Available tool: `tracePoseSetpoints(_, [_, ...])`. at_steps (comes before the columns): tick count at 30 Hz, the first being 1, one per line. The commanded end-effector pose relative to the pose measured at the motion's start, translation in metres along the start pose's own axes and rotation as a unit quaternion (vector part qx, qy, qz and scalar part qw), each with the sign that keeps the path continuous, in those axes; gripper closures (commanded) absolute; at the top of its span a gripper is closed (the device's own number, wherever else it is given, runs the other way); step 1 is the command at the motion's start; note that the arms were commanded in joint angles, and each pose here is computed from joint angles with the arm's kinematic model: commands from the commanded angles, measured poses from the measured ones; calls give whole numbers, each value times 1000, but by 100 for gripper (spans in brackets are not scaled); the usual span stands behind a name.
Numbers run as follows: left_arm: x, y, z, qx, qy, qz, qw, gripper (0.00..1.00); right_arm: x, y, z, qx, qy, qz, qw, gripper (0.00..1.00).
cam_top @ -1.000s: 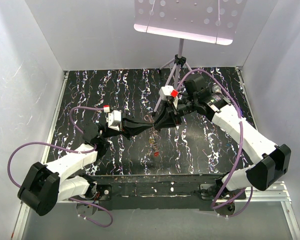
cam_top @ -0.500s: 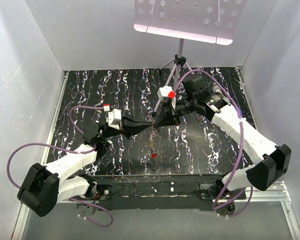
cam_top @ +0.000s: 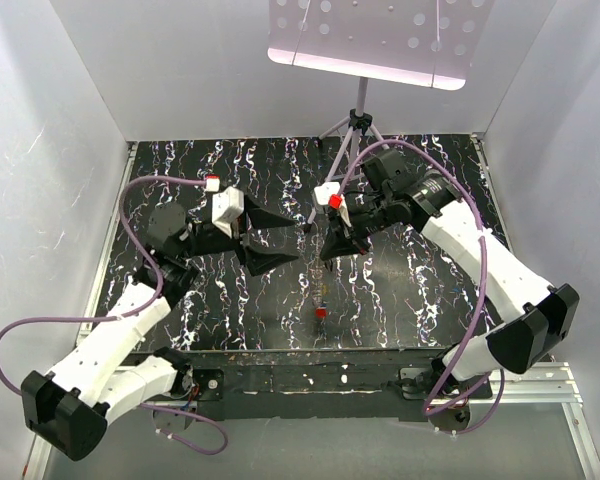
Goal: Put the keys on the keyring
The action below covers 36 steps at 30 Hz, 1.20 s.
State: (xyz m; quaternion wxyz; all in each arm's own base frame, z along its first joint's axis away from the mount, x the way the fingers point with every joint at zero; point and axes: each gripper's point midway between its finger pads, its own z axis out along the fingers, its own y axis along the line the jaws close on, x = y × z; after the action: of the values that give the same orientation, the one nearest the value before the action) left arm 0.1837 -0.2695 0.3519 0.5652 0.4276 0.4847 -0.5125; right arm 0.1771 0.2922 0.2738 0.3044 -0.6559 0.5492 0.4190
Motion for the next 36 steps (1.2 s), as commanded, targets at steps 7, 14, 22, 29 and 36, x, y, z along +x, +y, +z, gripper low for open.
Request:
tracePoseSetpoints(7, [44, -4, -1, 45, 151, -54, 986, 30, -9, 20, -15, -56, 28, -12, 998, 99])
tracePoseSetpoints(14, [58, 6, 17, 37, 164, -42, 985, 47, -11, 26, -14, -80, 23, -1, 997, 99])
tracePoseSetpoints(22, [61, -5, 34, 75, 138, -56, 986, 59, -16, 21, -13, -84, 15, 12, 996, 99])
tracePoseSetpoints(29, [63, -12, 39, 91, 123, -71, 986, 67, -18, 20, -13, -86, 8, 16, 996, 99])
tracePoseSetpoints(36, [67, -13, 39, 97, 126, -77, 984, 75, -20, 20, -14, -84, 5, 16, 996, 99])
